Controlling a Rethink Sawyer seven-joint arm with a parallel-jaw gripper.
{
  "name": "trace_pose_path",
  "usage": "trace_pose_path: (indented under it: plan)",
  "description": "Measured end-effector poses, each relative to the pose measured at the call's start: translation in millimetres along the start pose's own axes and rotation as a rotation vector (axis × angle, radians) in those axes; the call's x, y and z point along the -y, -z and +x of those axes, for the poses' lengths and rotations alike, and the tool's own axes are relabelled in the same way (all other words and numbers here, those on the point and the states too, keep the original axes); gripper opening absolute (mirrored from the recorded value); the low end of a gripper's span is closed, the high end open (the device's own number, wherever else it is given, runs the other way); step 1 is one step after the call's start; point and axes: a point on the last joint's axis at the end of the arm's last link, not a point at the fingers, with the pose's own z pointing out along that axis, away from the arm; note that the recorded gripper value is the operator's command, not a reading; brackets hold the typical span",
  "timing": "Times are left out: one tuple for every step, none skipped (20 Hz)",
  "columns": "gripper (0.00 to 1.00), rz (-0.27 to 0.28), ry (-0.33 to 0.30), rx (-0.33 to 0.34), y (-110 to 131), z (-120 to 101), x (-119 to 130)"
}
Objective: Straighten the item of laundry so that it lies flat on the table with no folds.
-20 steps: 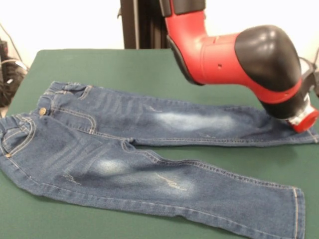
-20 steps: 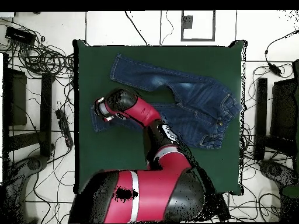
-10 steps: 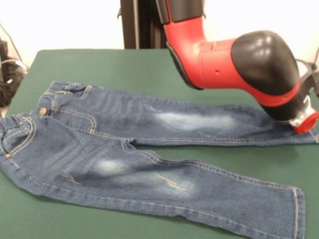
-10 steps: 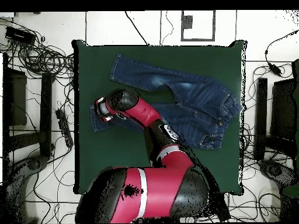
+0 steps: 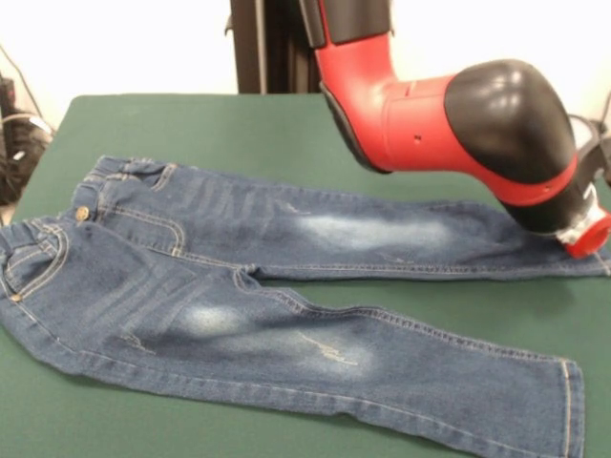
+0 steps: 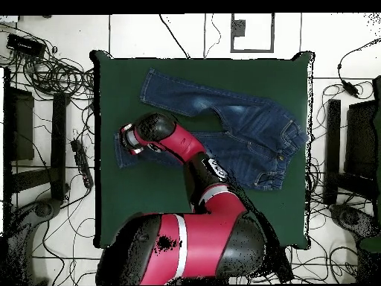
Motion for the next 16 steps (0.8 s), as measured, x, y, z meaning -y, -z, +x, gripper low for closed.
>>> trace_pose_path:
  plan:
    - [0.0, -0.001, 0.001, -0.001, 0, 1, 0]
    - [0.0, -0.005, 0.002, 0.0, -1, 1, -2]
    - [0.0, -0.007, 0.003, 0.002, -1, 2, -2]
    - [0.0, -0.009, 0.004, 0.003, -2, 2, -3]
    - [0.0, -0.015, 0.005, 0.007, -2, 3, -4]
    - [0.0, -0.018, 0.006, 0.008, -2, 3, -5]
    - [0.0, -0.022, 0.006, 0.01, -3, 4, -6]
    - [0.0, -0.029, 0.005, 0.012, -4, 5, -8]
    - [0.0, -0.032, 0.004, 0.013, -4, 5, -9]
    - [0.0, -0.035, 0.003, 0.014, -4, 6, -10]
    - [0.0, -0.041, 0.0, 0.017, -5, 6, -12]
    - [0.0, -0.046, -0.002, 0.019, -6, 7, -14]
    - [0.0, -0.051, -0.003, 0.021, -6, 9, -16]
    - [0.0, -0.056, -0.004, 0.023, -7, 10, -18]
    - [0.0, -0.059, -0.003, 0.025, -8, 11, -20]
    - [0.0, -0.062, -0.002, 0.028, -9, 12, -22]
